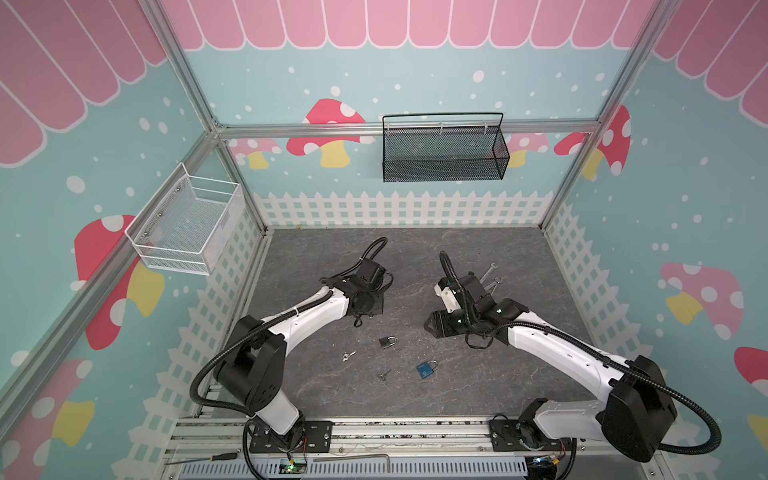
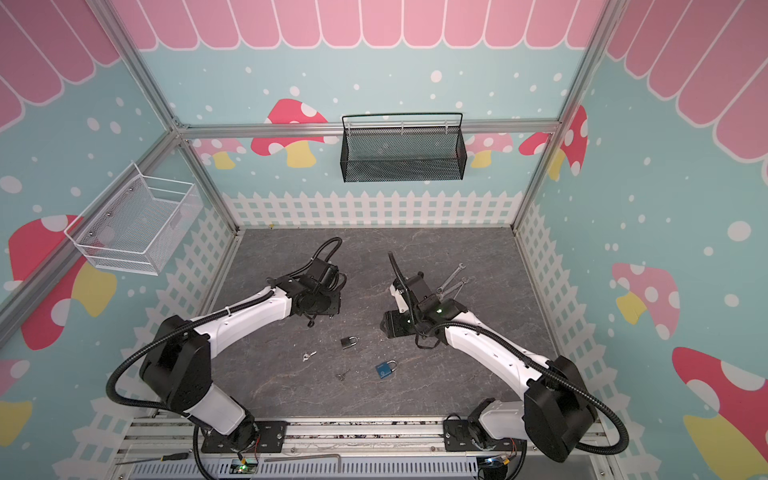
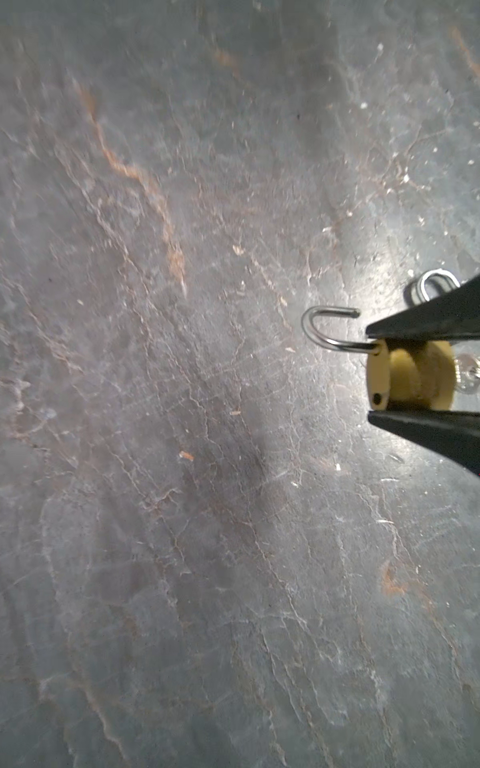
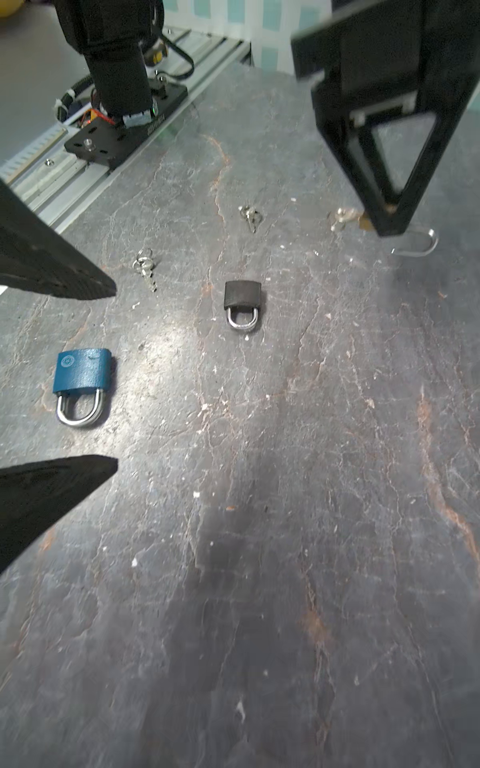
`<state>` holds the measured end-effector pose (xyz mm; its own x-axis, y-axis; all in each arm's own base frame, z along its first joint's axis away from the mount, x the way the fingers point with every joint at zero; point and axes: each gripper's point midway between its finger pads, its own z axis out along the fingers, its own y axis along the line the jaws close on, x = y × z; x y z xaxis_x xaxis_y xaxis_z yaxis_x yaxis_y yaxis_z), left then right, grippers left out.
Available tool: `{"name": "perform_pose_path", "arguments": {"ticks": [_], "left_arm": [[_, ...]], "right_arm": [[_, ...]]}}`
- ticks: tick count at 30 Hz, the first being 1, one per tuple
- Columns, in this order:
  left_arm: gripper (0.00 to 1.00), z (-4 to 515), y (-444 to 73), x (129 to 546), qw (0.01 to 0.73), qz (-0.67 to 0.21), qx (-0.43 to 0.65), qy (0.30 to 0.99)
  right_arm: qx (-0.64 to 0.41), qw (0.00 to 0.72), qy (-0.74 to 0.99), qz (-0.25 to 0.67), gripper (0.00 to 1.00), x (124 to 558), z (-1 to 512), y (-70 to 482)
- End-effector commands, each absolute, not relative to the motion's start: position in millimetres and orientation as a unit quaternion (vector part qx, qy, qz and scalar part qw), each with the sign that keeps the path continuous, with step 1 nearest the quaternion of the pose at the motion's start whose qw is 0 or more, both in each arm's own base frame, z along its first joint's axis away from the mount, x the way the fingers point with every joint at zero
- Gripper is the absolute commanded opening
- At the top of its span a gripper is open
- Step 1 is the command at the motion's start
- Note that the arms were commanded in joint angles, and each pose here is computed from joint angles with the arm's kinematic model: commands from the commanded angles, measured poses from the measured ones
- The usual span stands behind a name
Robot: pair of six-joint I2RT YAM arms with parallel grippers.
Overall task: Unlock with the key
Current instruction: 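Lower the opened brass padlock with the key toward the table with the left gripper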
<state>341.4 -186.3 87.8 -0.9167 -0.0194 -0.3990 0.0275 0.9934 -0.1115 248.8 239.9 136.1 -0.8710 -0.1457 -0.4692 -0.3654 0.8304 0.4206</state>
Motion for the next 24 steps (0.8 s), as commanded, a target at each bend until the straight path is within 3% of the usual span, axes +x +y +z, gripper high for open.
{"name": "perform_pose_path", "arguments": {"ticks": [1, 24], "left_arm": [[0.00, 78.8, -175.7, 340.7, 0.172, -0.031, -0.018, 0.984], [0.00, 28.4, -166.3, 363.9, 0.128, -0.002, -0.035, 0.991]], "right_arm": [[-0.140, 0.240, 0.906, 0.320, 0.62, 252.5, 152.9, 258.6], [-0.143, 0.226, 0.909, 0.320, 0.62, 250.4, 124.7, 260.3]]}}
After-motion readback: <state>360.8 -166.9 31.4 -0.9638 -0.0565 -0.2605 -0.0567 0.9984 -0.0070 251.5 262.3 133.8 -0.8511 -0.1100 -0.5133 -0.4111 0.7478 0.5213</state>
